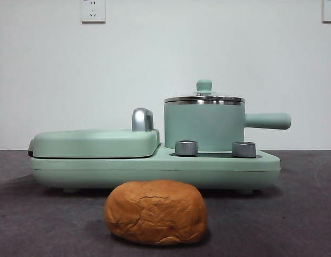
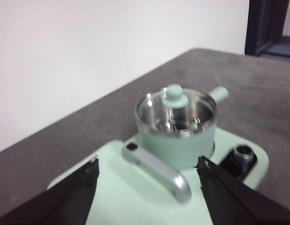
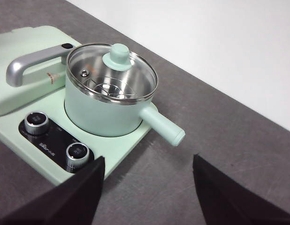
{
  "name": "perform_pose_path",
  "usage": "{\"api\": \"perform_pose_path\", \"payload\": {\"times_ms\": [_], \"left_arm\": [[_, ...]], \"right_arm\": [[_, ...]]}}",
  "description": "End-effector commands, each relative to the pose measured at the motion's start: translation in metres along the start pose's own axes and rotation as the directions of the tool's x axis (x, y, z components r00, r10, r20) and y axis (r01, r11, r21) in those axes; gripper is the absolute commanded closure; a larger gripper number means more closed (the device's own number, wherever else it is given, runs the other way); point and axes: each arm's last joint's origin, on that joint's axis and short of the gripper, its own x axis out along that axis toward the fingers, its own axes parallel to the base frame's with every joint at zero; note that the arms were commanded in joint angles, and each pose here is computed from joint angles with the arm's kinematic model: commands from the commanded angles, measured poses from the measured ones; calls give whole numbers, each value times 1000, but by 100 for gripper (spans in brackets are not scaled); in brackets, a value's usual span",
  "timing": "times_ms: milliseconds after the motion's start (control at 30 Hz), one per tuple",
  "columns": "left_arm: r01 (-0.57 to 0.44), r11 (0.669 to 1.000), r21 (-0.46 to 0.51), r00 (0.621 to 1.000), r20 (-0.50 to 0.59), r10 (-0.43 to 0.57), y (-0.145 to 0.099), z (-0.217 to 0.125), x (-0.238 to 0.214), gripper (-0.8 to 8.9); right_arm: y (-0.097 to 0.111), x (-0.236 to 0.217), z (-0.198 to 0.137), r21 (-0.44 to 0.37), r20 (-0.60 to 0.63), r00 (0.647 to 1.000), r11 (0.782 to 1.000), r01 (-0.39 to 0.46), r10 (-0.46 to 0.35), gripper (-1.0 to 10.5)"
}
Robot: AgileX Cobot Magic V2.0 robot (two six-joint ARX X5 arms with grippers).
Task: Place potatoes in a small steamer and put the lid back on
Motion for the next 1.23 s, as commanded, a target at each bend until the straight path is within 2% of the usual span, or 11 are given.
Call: {"api": "perform_pose_path", "payload": {"times_ms": [33,233,800,1233], "left_arm": [[-7,999,-45,999,43,9,2,7,20,475],[12,998,-65,997,81,-7,-5,1,70,475],[128,989,-77,992,7,-128,-10,0,211,475],[190,978,-81,981,-6,-191,-26,-8,280,475]], "right_arm": [[-1,-2,6,46,21,1000,999,6,-6,650],[-1,-2,6,59,21,1000,998,5,-6,650],[-1,-2,6,89,21,1000,996,4,-6,650],[0,-2,6,84,25,1000,996,-11,9,650]]}}
